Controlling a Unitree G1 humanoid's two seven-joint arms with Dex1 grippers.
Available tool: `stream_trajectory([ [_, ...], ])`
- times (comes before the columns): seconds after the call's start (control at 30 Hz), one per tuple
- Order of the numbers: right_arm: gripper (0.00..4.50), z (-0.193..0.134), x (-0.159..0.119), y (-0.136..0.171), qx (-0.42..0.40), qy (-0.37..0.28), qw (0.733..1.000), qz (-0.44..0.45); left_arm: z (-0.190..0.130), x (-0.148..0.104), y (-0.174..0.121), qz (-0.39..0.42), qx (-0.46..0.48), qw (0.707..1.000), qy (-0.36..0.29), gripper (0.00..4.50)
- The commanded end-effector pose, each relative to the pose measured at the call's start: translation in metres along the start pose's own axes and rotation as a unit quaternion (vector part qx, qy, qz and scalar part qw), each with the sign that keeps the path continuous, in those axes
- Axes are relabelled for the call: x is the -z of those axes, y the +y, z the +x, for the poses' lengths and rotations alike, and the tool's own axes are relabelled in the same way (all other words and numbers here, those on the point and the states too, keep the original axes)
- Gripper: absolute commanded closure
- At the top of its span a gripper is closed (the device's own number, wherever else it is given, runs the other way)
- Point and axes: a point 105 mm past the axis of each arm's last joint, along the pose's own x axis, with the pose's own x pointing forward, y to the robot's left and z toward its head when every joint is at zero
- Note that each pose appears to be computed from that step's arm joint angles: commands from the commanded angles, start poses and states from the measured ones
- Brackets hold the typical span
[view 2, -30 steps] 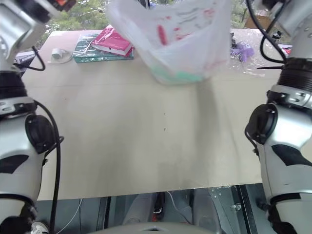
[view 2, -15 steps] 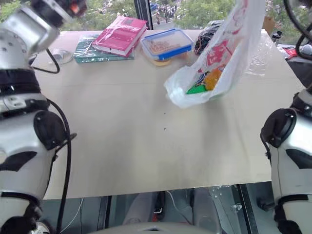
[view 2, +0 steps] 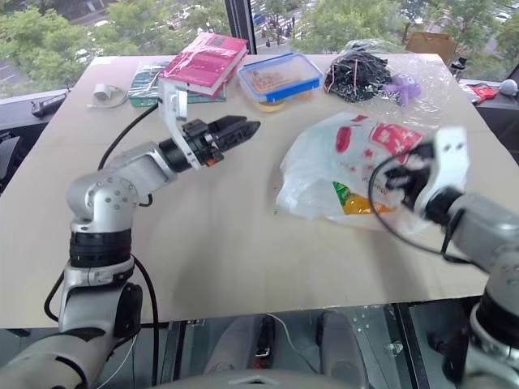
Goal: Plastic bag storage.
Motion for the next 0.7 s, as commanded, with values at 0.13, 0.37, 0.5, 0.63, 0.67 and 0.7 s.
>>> stream_trajectory([
  [0.13,3.62,-0.01,0.011,0.01,-0.02,-0.016,0.994,-0.107,-0.012,0.007,-0.006,0.093,-0.009,0.996,-0.006,1.43],
  [0.37,0.44,-0.047,0.01,0.023,-0.042,-0.034,0.98,-0.194,-0.039,0.021,-0.009,0.095,0.003,0.995,0.01,0.0],
  [0.5,0.05,-0.078,0.024,0.032,-0.051,-0.015,0.977,-0.208,-0.058,0.038,-0.006,0.109,-0.013,0.993,0.036,0.0],
  [0.63,0.05,-0.1,0.034,0.026,-0.041,-0.009,0.983,-0.177,-0.069,0.047,-0.003,0.11,-0.034,0.992,0.047,0.0],
  [0.67,0.05,-0.107,0.036,0.024,-0.038,-0.006,0.985,-0.168,-0.073,0.05,-0.002,0.113,-0.036,0.991,0.054,0.0],
  [0.7,0.05,-0.115,0.04,0.022,-0.036,0.003,0.986,-0.165,-0.078,0.053,-0.002,0.119,-0.039,0.99,0.058,0.0],
])
